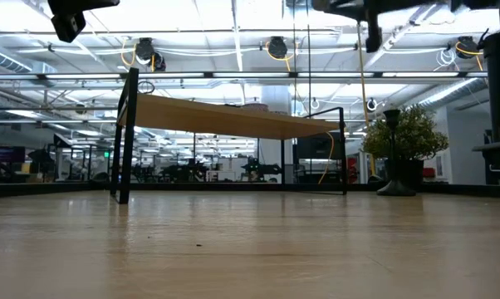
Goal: Pick & Place candle stick holders
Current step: Put the blue scented candle on the shelf
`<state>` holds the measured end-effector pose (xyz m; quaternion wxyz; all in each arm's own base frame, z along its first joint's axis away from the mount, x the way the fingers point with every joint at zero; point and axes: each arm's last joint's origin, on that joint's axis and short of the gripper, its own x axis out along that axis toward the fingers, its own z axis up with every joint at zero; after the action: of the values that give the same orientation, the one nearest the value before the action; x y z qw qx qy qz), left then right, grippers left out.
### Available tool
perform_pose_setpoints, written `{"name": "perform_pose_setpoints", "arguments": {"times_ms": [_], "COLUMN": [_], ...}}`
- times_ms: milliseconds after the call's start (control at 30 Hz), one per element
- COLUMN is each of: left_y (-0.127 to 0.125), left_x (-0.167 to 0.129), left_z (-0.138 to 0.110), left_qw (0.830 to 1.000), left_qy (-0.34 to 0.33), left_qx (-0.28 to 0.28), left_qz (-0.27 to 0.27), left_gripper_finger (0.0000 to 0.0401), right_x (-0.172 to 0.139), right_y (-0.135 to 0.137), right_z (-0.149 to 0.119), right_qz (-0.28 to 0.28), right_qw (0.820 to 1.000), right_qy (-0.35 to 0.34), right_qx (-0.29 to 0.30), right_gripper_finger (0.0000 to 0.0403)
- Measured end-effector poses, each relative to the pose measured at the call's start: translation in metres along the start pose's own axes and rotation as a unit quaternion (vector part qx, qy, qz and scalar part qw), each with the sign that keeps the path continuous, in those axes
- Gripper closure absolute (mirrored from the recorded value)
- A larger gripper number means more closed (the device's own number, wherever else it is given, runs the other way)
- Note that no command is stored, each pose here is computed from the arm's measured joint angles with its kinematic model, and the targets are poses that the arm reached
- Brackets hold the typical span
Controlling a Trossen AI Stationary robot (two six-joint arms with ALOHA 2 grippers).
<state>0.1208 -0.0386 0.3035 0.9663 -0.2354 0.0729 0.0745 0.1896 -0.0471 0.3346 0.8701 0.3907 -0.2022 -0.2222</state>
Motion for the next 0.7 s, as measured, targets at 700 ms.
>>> {"name": "perform_pose_setpoints", "arguments": {"times_ms": [700], "left_y": [0.0], "left_x": [0.0], "left_z": [0.0], "left_qw": [1.0], "left_qy": [0.001], "left_qx": [0.0], "left_qz": [-0.001], "left_gripper_finger": [0.0279], "right_x": [0.063], "right_y": [0.057], "right_z": [0.022], "right_qz": [-0.219], "right_qw": [0.945], "right_qy": [0.18], "right_qx": [-0.166], "right_gripper_finger": [0.0403]}}
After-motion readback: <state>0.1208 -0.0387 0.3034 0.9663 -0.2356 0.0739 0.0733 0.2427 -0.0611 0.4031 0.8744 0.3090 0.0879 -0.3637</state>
